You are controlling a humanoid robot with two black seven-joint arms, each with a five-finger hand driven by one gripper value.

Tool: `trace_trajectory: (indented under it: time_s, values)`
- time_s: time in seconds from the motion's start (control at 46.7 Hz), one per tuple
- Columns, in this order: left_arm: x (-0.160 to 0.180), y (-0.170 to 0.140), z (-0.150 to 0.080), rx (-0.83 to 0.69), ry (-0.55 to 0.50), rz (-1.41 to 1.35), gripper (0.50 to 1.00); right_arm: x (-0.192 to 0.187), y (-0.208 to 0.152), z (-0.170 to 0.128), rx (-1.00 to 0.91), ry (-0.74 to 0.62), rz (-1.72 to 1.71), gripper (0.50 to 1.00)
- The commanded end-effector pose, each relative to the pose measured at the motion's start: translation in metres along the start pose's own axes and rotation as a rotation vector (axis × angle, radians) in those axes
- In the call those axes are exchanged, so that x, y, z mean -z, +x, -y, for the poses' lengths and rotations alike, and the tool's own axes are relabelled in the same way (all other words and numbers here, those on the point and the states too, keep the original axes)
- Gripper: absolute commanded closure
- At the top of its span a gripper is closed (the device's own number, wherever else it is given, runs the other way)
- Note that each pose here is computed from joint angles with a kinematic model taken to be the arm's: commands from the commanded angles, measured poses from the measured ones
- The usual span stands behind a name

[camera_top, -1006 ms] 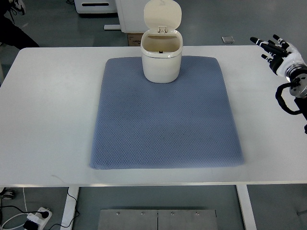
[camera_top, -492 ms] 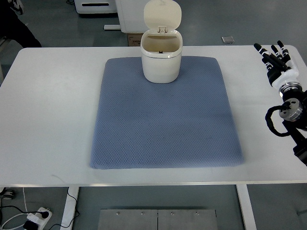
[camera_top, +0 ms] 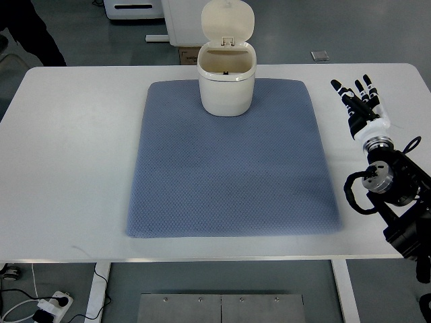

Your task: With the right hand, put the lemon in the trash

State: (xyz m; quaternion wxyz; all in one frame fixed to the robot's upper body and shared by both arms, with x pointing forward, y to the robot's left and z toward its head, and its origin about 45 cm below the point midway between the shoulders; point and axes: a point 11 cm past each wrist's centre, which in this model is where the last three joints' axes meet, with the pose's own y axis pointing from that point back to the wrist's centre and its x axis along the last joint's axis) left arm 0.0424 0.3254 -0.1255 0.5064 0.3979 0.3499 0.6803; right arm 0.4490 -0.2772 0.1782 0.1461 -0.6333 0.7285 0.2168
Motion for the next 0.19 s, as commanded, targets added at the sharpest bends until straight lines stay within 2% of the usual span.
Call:
trace_trajectory:
  time_s: [0.0, 0.171]
  values:
    - [0.0, -0.0001, 0.0, 0.001, 0.0, -0.001, 0.5, -0.0108, 0.0004, -0.0048, -0.008, -0.016, 0.03, 0.5]
    - [0.0, 0.0, 0.0, 0.0, 0.0, 0.0, 0.5, -0.0135, -0.0059, -0.0123, 0.005, -0.009, 0.102, 0.5]
